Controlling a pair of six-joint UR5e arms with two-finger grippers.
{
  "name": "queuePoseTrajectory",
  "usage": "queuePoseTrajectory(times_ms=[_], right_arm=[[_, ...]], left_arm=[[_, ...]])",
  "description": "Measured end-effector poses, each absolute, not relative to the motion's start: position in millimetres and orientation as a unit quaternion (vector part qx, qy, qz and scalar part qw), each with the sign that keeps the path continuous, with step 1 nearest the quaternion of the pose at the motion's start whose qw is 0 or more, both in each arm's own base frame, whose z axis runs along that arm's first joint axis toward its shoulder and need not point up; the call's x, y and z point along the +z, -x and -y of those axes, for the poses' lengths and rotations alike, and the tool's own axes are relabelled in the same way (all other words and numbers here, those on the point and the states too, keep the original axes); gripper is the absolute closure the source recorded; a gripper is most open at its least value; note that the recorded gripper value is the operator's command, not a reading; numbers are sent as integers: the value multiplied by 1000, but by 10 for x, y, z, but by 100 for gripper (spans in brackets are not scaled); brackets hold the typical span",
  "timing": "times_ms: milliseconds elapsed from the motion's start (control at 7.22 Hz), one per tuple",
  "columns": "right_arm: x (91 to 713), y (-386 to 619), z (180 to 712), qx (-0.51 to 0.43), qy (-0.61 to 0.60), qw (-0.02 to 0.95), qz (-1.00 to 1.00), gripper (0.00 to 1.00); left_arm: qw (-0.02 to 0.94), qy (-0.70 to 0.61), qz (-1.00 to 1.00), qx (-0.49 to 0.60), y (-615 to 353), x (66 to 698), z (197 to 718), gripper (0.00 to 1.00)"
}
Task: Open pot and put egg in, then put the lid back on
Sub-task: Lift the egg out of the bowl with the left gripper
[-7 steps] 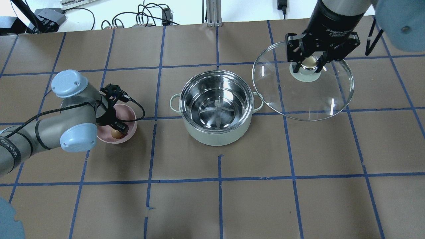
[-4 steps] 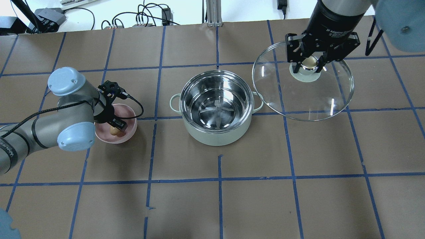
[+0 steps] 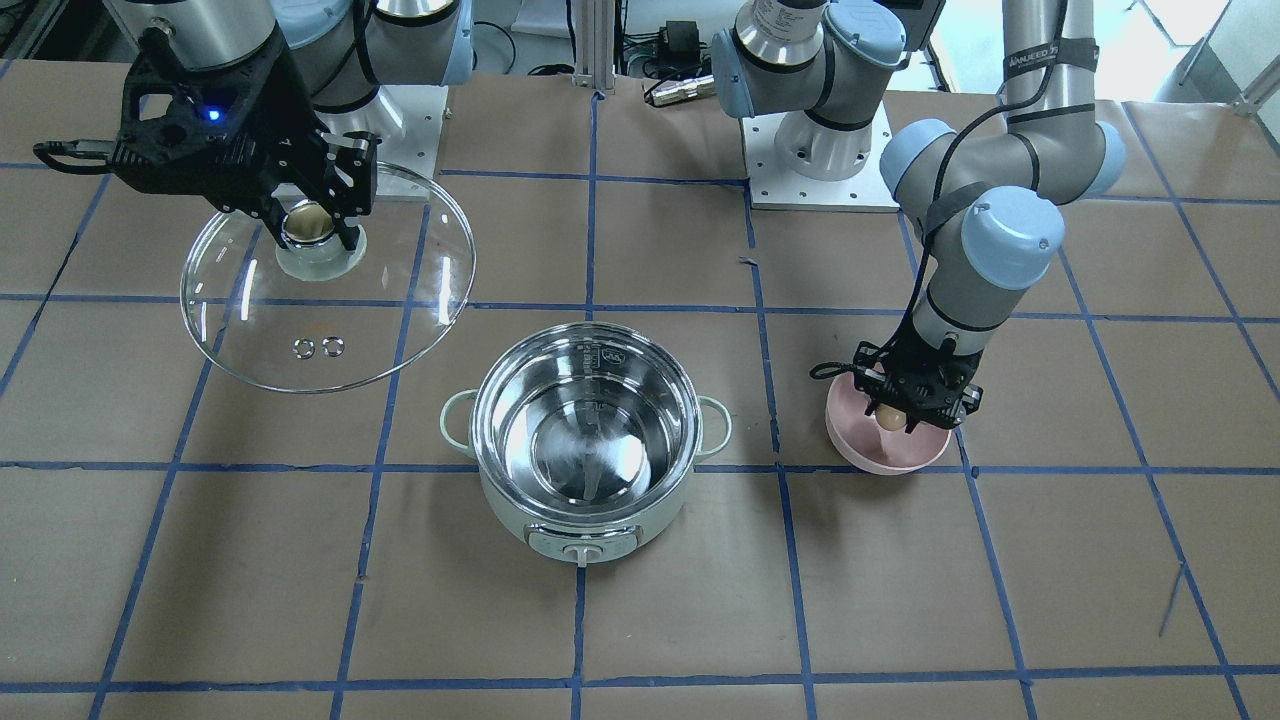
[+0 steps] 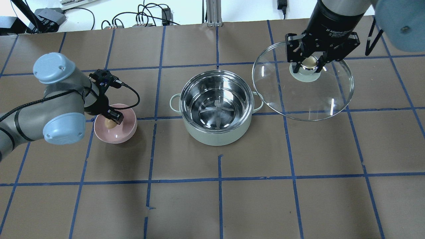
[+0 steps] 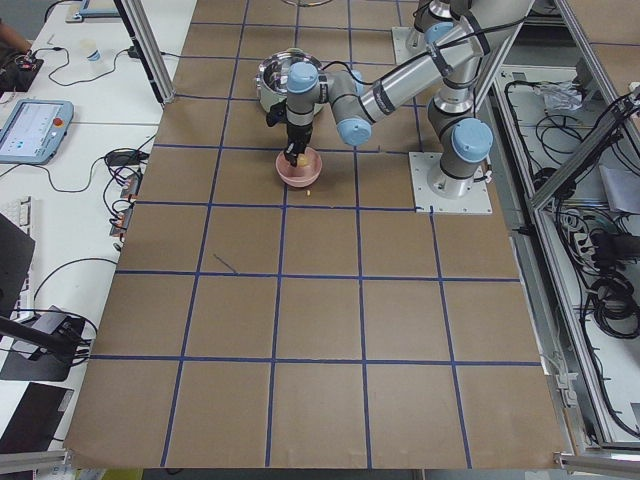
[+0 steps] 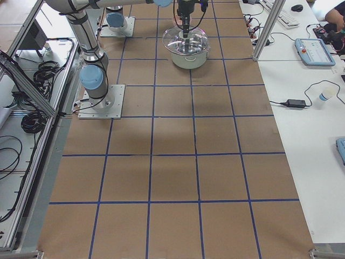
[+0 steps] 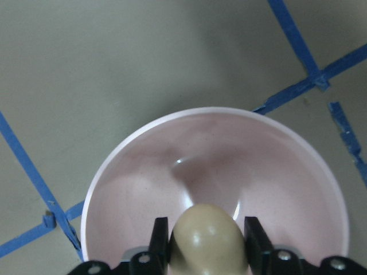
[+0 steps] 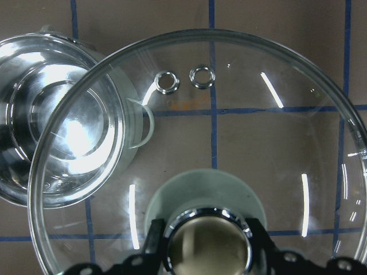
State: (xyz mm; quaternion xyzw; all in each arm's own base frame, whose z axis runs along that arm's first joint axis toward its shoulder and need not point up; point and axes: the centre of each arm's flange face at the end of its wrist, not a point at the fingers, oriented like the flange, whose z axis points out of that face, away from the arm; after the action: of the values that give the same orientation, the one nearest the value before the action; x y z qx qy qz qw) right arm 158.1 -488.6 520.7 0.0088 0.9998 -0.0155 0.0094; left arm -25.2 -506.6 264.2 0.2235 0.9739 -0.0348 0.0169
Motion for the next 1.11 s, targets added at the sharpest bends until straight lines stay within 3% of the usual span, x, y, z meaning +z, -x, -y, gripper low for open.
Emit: queuePoseTrajectory(times_ms=[693,1108], right_arm=[[5207,-1585,4880,-15,-8,9,-1000,96],[5206,-1586,4877,-15,-8,9,-1000,95]], left_arm=[[-16,-132,-987,-92,1010,3536,5492,71],[-36,-50,-993,-104,1696,3721,5728,71]])
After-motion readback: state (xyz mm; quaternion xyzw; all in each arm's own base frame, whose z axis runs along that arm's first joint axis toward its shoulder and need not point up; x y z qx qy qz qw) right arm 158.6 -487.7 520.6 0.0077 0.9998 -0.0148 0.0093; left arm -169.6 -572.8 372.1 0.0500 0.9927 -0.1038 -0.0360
